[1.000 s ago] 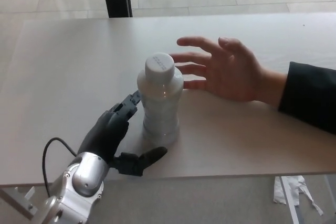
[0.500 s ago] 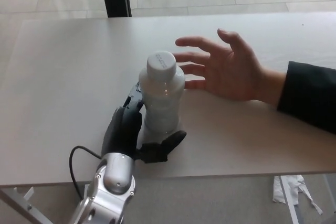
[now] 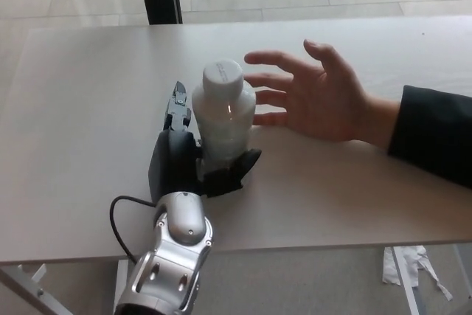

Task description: Pick up a bottle and hand it

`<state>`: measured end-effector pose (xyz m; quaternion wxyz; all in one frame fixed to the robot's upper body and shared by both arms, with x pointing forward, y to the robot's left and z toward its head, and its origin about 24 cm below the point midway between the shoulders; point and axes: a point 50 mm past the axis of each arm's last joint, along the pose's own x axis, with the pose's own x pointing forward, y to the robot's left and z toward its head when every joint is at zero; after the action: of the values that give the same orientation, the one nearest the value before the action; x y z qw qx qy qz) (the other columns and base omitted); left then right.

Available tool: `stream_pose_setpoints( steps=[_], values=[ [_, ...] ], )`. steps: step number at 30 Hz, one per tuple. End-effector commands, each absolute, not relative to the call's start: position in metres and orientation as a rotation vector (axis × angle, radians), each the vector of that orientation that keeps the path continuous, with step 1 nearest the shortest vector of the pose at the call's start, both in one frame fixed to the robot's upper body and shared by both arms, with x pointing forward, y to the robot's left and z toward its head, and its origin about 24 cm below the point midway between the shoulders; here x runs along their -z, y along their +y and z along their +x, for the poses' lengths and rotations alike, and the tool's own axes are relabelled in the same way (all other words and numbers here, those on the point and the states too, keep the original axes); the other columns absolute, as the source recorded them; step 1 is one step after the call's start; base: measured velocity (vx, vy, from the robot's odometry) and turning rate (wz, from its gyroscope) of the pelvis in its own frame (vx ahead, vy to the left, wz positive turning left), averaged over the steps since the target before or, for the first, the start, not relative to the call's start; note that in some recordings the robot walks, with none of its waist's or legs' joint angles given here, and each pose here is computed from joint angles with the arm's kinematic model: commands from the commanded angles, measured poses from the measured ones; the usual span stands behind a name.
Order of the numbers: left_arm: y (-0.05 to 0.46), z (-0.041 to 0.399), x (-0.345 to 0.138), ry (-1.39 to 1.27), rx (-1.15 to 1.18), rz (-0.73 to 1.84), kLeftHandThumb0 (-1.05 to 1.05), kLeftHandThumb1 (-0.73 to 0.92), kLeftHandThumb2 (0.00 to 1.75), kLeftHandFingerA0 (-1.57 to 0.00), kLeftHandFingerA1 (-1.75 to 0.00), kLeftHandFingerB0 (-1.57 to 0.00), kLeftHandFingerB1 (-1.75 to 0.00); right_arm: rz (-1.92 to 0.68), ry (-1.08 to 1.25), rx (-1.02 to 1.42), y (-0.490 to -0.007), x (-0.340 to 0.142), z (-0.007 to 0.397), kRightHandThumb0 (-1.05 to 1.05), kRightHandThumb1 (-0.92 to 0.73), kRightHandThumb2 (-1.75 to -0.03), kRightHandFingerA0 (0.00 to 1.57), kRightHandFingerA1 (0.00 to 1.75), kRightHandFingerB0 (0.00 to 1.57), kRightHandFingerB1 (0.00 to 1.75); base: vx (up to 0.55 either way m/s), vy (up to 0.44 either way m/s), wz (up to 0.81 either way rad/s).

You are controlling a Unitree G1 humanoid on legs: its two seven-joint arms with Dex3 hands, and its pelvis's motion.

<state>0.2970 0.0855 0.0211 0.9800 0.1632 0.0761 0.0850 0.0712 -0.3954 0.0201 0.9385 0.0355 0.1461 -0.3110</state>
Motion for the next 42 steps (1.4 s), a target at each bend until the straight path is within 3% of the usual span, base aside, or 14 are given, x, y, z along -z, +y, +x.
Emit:
stream_pose_setpoints(
  steps=[1, 2, 3, 5, 6, 9, 19, 27, 28, 31, 33, 36, 41, 42],
  values=[
    [0.059, 0.290, -0.021, 0.072, -0.226, 0.289, -0.17, 0.86, 0.77, -1.09, -1.16, -0.39, -0.48, 0.069, 0.295, 0.643, -0.395, -0.024, 0.073, -0.55, -0.39, -0.74, 0.37, 0.51, 0.34, 0.46, 0.00, 0.000, 0.00],
    [0.059, 0.290, -0.021, 0.069, -0.208, 0.279, -0.17, 0.86, 0.77, -1.09, -1.16, -0.39, -0.48, 0.067, 0.297, 0.645, -0.395, -0.024, 0.073, -0.55, -0.39, -0.74, 0.37, 0.51, 0.34, 0.46, 0.00, 0.000, 0.00],
    [0.058, 0.290, -0.021, 0.069, -0.188, 0.295, -0.09, 0.68, 0.99, -1.10, -1.42, -0.97, -0.98, 0.068, 0.294, 0.647, -0.395, -0.024, 0.073, -0.54, -0.41, -0.75, 0.36, 0.52, 0.34, 0.46, 0.00, 0.000, 0.00],
    [0.058, 0.290, -0.020, 0.071, -0.156, 0.320, -0.09, 0.68, 0.99, -1.10, -1.42, -0.97, -0.98, 0.068, 0.290, 0.650, -0.396, -0.023, 0.073, -0.54, -0.41, -0.75, 0.36, 0.52, 0.34, 0.46, 0.00, 0.000, 0.00],
    [0.058, 0.291, -0.017, 0.066, -0.141, 0.332, -0.02, 0.57, 1.23, -1.08, -1.58, -1.01, -1.47, 0.064, 0.283, 0.655, -0.397, -0.023, 0.073, -0.48, -0.52, -0.56, 0.43, 0.44, 0.41, 0.34, 0.00, 0.000, 0.00],
    [0.062, 0.288, -0.010, 0.075, -0.096, 0.364, -0.11, 0.65, 1.10, -1.11, -1.66, -0.94, -1.58, 0.062, 0.300, 0.671, -0.398, -0.022, 0.071, -0.49, -0.52, -0.56, 0.44, 0.41, 0.42, 0.35, 0.00, 0.000, 0.00],
    [0.081, 0.284, -0.002, 0.056, -0.111, 0.399, -0.16, 0.68, 1.02, -1.06, -1.69, -0.89, -1.57, 0.065, 0.288, 0.672, -0.399, -0.018, 0.070, -0.46, -0.56, -0.57, 0.47, 0.42, 0.40, 0.34, 0.00, 0.000, 0.00],
    [0.079, 0.301, -0.032, -0.073, -0.070, 0.365, -0.09, 0.51, 1.34, -1.05, -1.73, -0.92, -1.55, 0.056, 0.295, 0.670, -0.399, -0.022, 0.073, -0.46, -0.55, -0.57, 0.47, 0.42, 0.39, 0.33, 0.00, 0.000, 0.00],
    [0.074, 0.312, -0.050, -0.108, -0.032, 0.372, -0.09, 0.48, 1.47, -1.06, -1.75, -0.92, -1.56, 0.065, 0.292, 0.667, -0.399, -0.022, 0.073, -0.52, -0.44, -0.77, 0.37, 0.51, 0.32, 0.45, 0.00, 0.000, 0.00],
    [0.071, 0.323, -0.067, -0.126, 0.000, 0.380, -0.12, 0.47, 1.45, -1.05, -1.75, -0.89, -1.54, 0.069, 0.291, 0.666, -0.398, -0.022, 0.076, -0.45, -0.55, -0.57, 0.43, 0.42, 0.39, 0.33, 0.00, 0.000, 0.00],
    [0.063, 0.338, -0.092, -0.163, 0.024, 0.386, -0.14, 0.50, 1.26, -0.99, -1.75, -0.87, -1.57, 0.053, 0.295, 0.669, -0.399, -0.022, 0.076, -0.53, -0.43, -0.76, 0.39, 0.52, 0.34, 0.46, 0.00, 0.000, 0.00],
    [0.054, 0.350, -0.113, -0.183, 0.033, 0.384, -0.13, 0.41, 1.42, -1.01, -1.71, -0.89, -1.52, 0.056, 0.294, 0.665, -0.400, -0.022, 0.077, -0.46, -0.53, -0.56, 0.45, 0.43, 0.41, 0.34, 0.00, 0.000, 0.00],
    [0.032, 0.363, -0.136, -0.179, 0.025, 0.347, -0.20, 0.44, 1.31, -1.01, -1.63, -0.88, -1.47, 0.052, 0.282, 0.641, -0.399, -0.021, 0.082, -0.51, -0.43, -0.76, 0.39, 0.53, 0.32, 0.45, 0.00, 0.000, 0.00],
    [0.029, 0.364, -0.138, -0.155, 0.023, 0.320, -0.18, 0.49, 1.18, -1.05, -1.57, -0.90, -1.41, 0.045, 0.292, 0.638, -0.400, -0.020, 0.083, -0.45, -0.54, -0.57, 0.45, 0.41, 0.38, 0.33, 0.00, 0.000, 0.00]
  ],
)
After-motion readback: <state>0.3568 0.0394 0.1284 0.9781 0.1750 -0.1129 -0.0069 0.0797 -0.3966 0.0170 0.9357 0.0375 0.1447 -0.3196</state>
